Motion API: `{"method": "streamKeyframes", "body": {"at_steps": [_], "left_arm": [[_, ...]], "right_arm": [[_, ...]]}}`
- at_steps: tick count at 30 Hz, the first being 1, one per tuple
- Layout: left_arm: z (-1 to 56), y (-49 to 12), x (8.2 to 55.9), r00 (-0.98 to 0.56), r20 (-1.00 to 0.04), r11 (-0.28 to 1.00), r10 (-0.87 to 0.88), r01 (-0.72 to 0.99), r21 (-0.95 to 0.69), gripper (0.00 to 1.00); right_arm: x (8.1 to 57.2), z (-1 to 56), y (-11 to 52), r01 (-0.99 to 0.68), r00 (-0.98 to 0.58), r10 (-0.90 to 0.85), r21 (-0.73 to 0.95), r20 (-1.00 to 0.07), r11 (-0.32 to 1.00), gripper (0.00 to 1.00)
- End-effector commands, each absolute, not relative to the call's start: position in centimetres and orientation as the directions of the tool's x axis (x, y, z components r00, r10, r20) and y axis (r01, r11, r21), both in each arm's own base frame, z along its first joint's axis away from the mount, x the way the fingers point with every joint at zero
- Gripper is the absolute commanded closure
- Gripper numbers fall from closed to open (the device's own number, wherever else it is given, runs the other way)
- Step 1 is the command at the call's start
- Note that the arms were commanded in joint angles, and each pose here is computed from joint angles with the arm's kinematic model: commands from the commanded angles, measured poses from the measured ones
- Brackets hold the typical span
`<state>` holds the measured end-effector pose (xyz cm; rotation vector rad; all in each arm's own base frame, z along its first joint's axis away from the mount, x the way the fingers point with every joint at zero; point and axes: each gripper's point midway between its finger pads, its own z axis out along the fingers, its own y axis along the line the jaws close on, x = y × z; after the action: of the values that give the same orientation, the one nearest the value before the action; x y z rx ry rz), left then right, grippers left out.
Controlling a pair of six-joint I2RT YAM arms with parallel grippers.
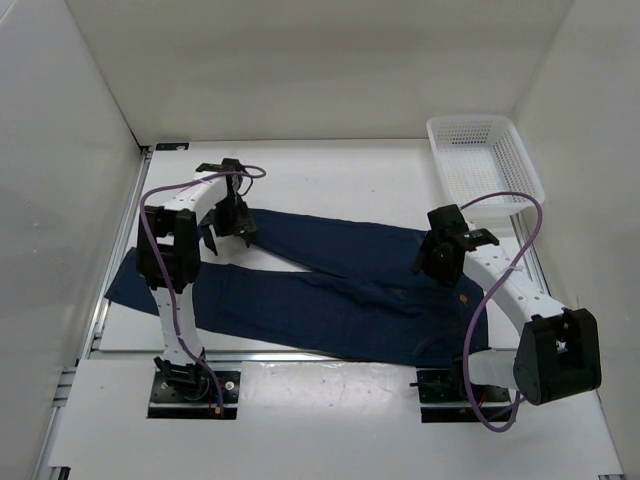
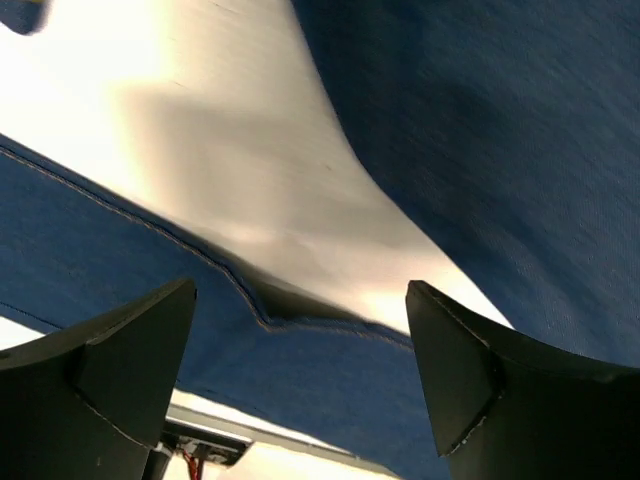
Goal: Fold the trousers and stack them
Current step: Flatten the trousers out
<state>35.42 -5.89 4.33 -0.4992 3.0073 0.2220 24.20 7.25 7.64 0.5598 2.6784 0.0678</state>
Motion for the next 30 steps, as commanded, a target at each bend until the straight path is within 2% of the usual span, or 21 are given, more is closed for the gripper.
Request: {"method": "streamKeyframes", "body": {"at_steps": [1,5,8,11,14,17,19,23,24,27,28,30], "left_arm": [[7.0,-7.5,39.1,-0.906,-0.272,0.942,-0.323,-0.334,-0.006,0.04],[5.9,-8.2,40.1,-0.917,-0.271,0.951,-0.291,-0.309,0.025,0.09],[6.7,-9.1,40.4,-0.913,-0.281,0.954,-0.295,-0.299,-0.031,0.17],[6.9,-9.8,39.8,-0.91,-0.277,0.951,-0.309,-0.297,-0.084,0.16],[6.8,-9.9,39.6,-0.892,-0.283,0.935,-0.354,-0.331,-0.127,0.08],[5.6,-10.0,40.0,-0.898,-0.262,0.936,-0.352,-0.334,-0.113,0.08],[3.8,-10.0,40.0,-0.908,-0.229,0.937,-0.35,-0.338,-0.091,0.12],[4.2,-9.6,41.2,-0.894,-0.266,0.933,-0.36,-0.354,-0.072,0.3],[4.2,-9.4,41.2,-0.893,-0.271,0.932,-0.359,-0.356,-0.064,0.43],[4.6,-8.4,41.3,-0.887,-0.302,0.933,-0.349,-0.36,-0.02,0.65],[5.2,-8.2,41.2,-0.883,-0.314,0.932,-0.349,-0.364,-0.012,0.8],[6.3,-7.3,40.9,-0.877,-0.335,0.927,-0.346,-0.375,0.024,0.9]], "right_arm": [[23.8,7.8,7.0,0.375,-0.839,0.389,0.112,-0.38,0.92,0.34],[24.1,8.4,7.2,0.37,-0.835,0.391,0.131,-0.388,0.92,0.34],[24.1,8.6,7.1,0.372,-0.828,0.392,0.131,-0.401,0.919,0.34],[23.9,8.3,7.0,0.373,-0.832,0.391,0.124,-0.393,0.919,0.34],[23.6,8.0,6.9,0.374,-0.836,0.39,0.118,-0.387,0.92,0.34],[23.6,8.0,6.9,0.374,-0.836,0.39,0.118,-0.387,0.92,0.34],[23.6,8.0,6.9,0.374,-0.836,0.39,0.118,-0.387,0.92,0.34],[23.4,8.2,6.9,0.374,-0.836,0.39,0.118,-0.387,0.92,0.34],[23.4,8.2,6.9,0.374,-0.836,0.39,0.118,-0.387,0.92,0.34],[23.4,8.2,6.9,0.374,-0.836,0.39,0.118,-0.387,0.92,0.34],[23.4,8.2,6.9,0.374,-0.836,0.39,0.118,-0.387,0.92,0.34],[23.4,8.2,7.0,0.371,-0.838,0.39,0.125,-0.382,0.92,0.34]]}}
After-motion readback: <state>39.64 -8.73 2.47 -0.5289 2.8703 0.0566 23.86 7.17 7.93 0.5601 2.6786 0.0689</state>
